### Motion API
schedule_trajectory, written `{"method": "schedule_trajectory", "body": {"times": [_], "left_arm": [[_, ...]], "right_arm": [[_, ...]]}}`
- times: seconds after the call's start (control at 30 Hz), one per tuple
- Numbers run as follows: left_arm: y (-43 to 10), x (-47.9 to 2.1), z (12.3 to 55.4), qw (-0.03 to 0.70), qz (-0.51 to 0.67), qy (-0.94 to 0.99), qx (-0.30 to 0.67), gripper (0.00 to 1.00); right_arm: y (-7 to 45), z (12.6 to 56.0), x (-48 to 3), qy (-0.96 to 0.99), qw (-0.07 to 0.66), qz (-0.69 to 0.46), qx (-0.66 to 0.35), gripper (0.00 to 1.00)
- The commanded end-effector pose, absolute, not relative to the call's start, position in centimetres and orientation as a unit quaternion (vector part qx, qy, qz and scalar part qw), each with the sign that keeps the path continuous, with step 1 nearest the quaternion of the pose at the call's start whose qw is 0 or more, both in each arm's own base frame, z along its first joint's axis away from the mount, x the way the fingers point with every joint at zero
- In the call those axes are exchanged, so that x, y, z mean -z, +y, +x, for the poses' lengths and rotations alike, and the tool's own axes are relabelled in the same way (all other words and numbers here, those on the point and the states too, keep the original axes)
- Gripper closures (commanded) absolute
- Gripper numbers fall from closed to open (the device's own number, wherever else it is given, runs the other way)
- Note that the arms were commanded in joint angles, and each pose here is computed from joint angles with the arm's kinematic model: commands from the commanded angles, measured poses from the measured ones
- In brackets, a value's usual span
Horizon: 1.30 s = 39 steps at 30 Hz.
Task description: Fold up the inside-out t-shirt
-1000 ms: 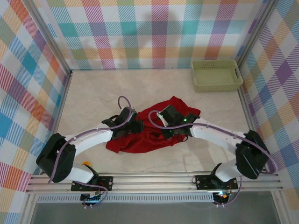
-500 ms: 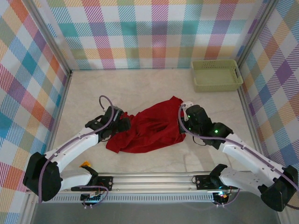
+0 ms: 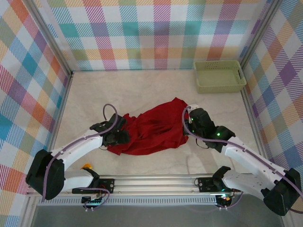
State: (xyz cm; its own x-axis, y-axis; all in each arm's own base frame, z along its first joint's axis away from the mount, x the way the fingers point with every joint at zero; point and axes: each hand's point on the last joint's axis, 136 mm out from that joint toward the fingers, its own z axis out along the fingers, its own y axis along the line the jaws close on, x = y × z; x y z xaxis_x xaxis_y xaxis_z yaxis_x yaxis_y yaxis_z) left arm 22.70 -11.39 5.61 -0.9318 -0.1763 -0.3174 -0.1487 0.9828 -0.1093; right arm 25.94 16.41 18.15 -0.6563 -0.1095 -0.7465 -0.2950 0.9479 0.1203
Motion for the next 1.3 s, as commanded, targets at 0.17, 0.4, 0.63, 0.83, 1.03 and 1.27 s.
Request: {"method": "schedule_trajectory", "body": {"times": [0.17, 0.4, 0.63, 0.83, 1.03, 1.27], "left_arm": [[-14.1, -4.5, 21.9, 0.135, -0.024, 0.989, 0.055, 0.26], [-14.9, -4.4, 23.4, 0.142, -0.019, 0.989, 0.049, 0.58], [-13.6, -7.3, 25.4, 0.205, -0.035, 0.978, 0.022, 0.71], [-12.5, -11.3, 26.0, 0.248, -0.077, 0.965, 0.025, 0.54], [-20.1, -14.2, 24.7, 0.277, 0.094, 0.954, 0.068, 0.21], [-23.6, -9.7, 24.3, 0.222, 0.157, 0.962, -0.006, 0.13]], "right_arm": [[14.7, 27.8, -19.5, 0.908, 0.400, -0.051, -0.114, 1.00], [12.8, 29.3, -20.5, 0.908, 0.405, -0.007, -0.104, 1.00], [9.5, 29.9, -24.5, 0.885, 0.453, 0.035, -0.096, 1.00], [9.6, 29.5, -26.3, 0.874, 0.473, 0.020, -0.111, 1.00], [10.7, 29.6, -25.7, 0.874, 0.465, 0.016, -0.141, 1.00], [10.3, 29.7, -26.7, 0.868, 0.478, 0.018, -0.136, 1.00]]}}
